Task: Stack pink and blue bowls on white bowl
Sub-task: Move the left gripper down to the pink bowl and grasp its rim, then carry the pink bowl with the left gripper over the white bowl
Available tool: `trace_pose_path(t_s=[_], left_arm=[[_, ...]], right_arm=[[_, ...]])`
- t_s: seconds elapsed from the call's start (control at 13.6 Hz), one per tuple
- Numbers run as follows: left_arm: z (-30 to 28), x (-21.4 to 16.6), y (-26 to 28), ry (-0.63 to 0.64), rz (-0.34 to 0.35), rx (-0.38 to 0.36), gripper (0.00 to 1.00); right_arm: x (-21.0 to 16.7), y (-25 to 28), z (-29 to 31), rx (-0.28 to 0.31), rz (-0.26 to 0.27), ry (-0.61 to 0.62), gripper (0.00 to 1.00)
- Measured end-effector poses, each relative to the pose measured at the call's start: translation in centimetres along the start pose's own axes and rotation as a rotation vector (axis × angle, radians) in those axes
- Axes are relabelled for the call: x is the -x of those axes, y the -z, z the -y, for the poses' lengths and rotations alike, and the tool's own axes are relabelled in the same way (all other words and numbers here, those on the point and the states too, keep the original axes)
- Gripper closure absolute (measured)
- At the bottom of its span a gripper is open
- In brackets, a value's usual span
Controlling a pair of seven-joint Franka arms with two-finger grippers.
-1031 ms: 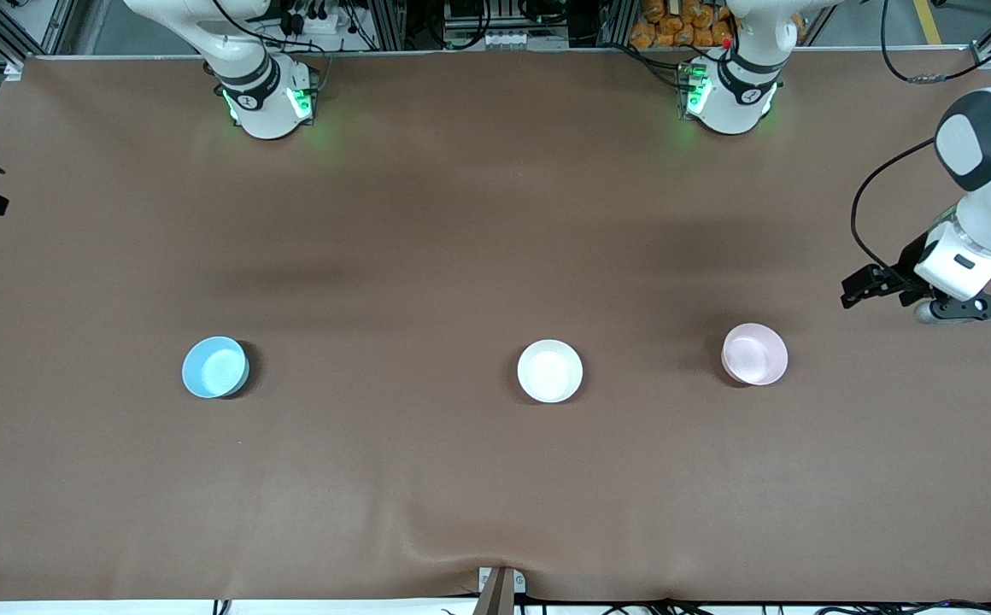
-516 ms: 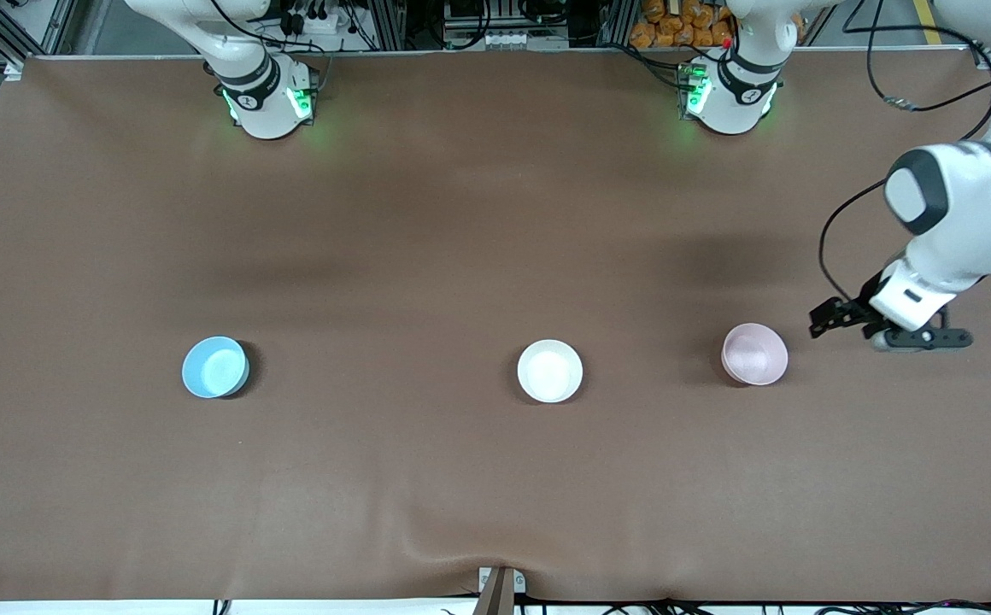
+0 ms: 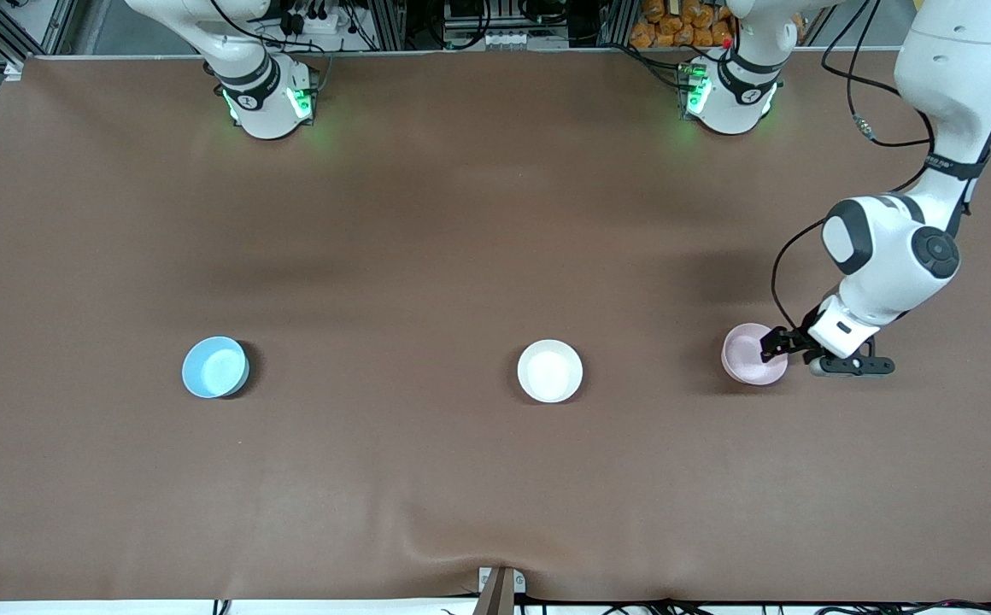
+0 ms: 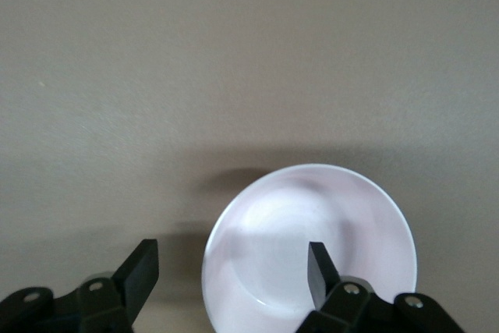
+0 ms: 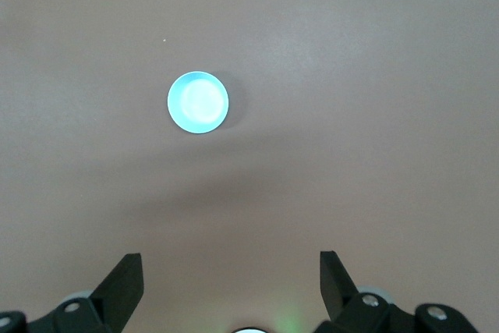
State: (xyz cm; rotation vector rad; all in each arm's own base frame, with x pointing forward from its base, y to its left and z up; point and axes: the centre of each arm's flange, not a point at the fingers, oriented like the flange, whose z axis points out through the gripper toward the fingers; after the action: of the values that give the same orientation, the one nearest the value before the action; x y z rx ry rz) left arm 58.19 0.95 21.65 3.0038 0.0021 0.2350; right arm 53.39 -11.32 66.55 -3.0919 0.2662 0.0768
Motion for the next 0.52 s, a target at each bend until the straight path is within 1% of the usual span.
trace_pose_path(t_s=[0.07,0.15,0.22,0.37,0.44,0.52], left_arm=[[0.0,0.1,-0.3,0.001,0.006,0.002,0.15],[0.1,0.2,-0.6,0.002,0.011,0.003,0.19],[0.2,0.4,-0.9,0.005,0.017,0.004,0.19],[0.3,0.6,-1.6,0.008,0.028,0.006,0.39],[0.3,0.7,-1.8,0.008,0.032,0.007,0.52],[0.2,0.8,-2.0,0.007,0.035,0.008,0.62]], right_arm=[[0.0,0.0,0.2,0.000,0.000,0.003,0.00],[0.0,0.0,0.4,0.000,0.001,0.008,0.00],[0.0,-0.1,0.6,0.000,0.002,0.012,0.00],[0.0,-0.1,0.8,-0.001,0.003,0.016,0.00],[-0.1,-0.1,0.9,-0.001,0.003,0.017,0.00],[-0.1,-0.1,0.9,-0.001,0.004,0.018,0.00]])
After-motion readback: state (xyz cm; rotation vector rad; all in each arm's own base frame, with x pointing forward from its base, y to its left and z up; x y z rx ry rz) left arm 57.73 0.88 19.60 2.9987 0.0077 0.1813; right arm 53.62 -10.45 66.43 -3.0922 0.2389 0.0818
